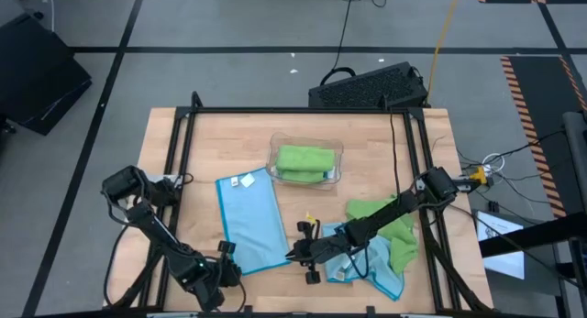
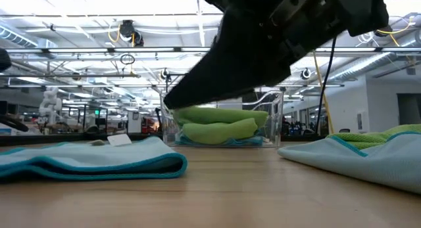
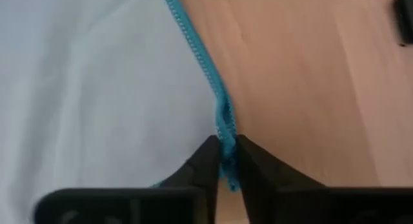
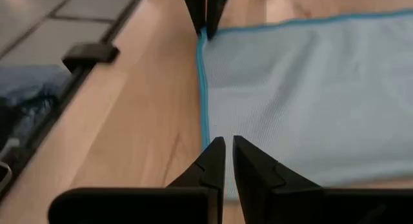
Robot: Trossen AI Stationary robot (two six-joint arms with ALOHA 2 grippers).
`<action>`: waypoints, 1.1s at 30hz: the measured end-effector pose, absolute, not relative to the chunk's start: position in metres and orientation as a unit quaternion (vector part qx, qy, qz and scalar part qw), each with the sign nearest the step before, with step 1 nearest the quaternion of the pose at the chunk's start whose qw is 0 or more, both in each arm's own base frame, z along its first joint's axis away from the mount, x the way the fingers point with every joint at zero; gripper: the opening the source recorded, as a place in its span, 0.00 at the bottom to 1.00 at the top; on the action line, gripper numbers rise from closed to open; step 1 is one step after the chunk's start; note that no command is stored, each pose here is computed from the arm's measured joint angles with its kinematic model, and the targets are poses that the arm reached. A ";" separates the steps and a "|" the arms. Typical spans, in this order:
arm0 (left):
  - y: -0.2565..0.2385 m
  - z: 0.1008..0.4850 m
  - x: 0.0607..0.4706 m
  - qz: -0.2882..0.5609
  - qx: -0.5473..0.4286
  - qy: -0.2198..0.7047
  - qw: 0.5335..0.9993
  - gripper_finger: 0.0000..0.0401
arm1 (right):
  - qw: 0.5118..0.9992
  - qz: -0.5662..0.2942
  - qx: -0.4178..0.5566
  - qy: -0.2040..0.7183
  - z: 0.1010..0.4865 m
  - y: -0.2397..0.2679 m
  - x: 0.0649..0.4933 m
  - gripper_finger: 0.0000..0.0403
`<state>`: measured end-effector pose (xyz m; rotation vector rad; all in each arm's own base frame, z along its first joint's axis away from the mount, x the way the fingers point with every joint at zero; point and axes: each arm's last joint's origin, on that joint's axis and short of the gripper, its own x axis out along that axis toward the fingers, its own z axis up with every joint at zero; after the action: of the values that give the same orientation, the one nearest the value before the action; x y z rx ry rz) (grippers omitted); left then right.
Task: Fold microfiber towels
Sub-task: Fold the blue left microfiber cloth
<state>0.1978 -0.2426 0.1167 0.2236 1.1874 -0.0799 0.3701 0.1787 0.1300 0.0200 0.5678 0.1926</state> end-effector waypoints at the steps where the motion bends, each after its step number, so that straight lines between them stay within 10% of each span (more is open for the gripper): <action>1: -0.242 0.116 0.197 -0.036 0.105 0.557 0.823 0.08 | 0.957 0.096 0.012 0.273 0.131 0.179 0.371 0.06; 10: -0.236 0.131 0.196 -0.027 0.077 0.541 0.837 0.02 | 0.975 0.092 0.055 0.194 0.144 0.184 0.381 0.09; 23: -0.224 0.171 0.198 0.003 -0.021 0.499 0.866 0.03 | 0.980 0.067 0.013 0.185 0.126 0.211 0.445 0.46; 33: -0.221 0.173 0.205 0.007 -0.070 0.504 0.861 0.03 | 0.982 0.057 -0.014 0.180 0.114 0.215 0.470 0.48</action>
<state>0.2052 -0.2213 0.1728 -0.1460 1.0575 0.0152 0.4698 0.2150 0.1139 -0.0278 0.3617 0.1139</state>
